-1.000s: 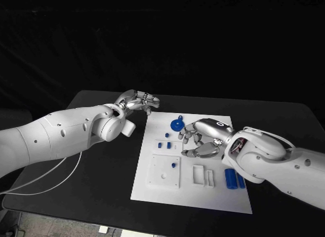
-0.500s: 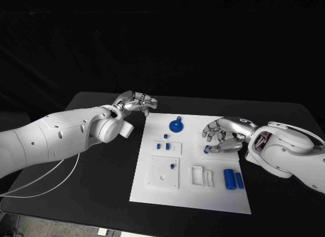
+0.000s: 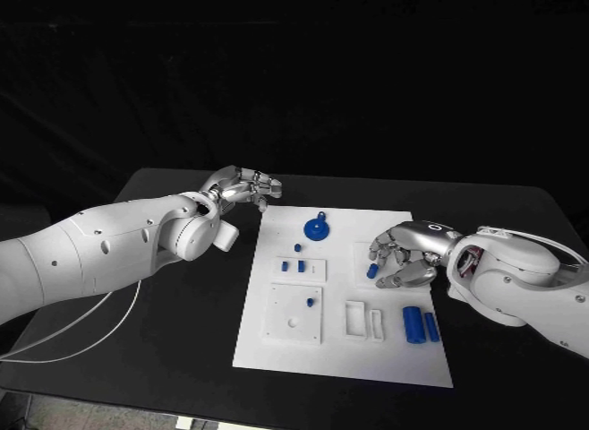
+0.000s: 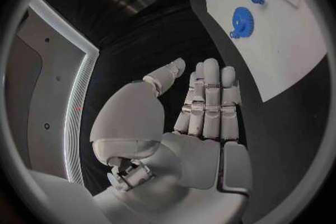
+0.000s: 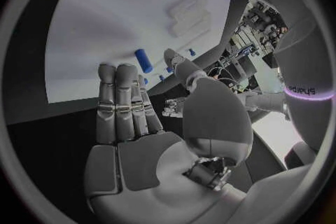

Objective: Assemble the parts on the task board

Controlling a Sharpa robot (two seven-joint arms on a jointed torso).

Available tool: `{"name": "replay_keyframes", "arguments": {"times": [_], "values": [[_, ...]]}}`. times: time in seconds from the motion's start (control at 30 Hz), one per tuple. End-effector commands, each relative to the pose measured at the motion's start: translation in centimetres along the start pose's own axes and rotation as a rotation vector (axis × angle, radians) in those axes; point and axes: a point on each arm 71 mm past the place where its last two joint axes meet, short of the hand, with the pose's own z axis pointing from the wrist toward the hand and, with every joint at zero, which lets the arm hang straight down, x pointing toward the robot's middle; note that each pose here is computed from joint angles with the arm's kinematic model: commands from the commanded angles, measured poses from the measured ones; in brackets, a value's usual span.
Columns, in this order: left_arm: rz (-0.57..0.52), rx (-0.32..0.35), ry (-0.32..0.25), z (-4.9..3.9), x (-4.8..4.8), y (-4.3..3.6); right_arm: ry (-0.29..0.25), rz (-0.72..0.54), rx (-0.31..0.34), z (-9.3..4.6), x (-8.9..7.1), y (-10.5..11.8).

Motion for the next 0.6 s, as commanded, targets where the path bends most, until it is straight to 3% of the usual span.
{"name": "replay_keyframes", "arguments": {"times": [0.03,0.23,0.6], "values": [[0.003,0.022,0.004,0.05,0.10,-0.24,0.007,-0.058,0.010,0.3,0.4,0.0],[0.003,0.022,0.003,0.02,0.00,-0.21,0.011,-0.060,-0.005,1.0,1.3,0.7],[0.002,0.019,0.006,-0.02,-0.02,-0.19,0.007,-0.059,-0.023,1.3,1.4,1.2]]}}
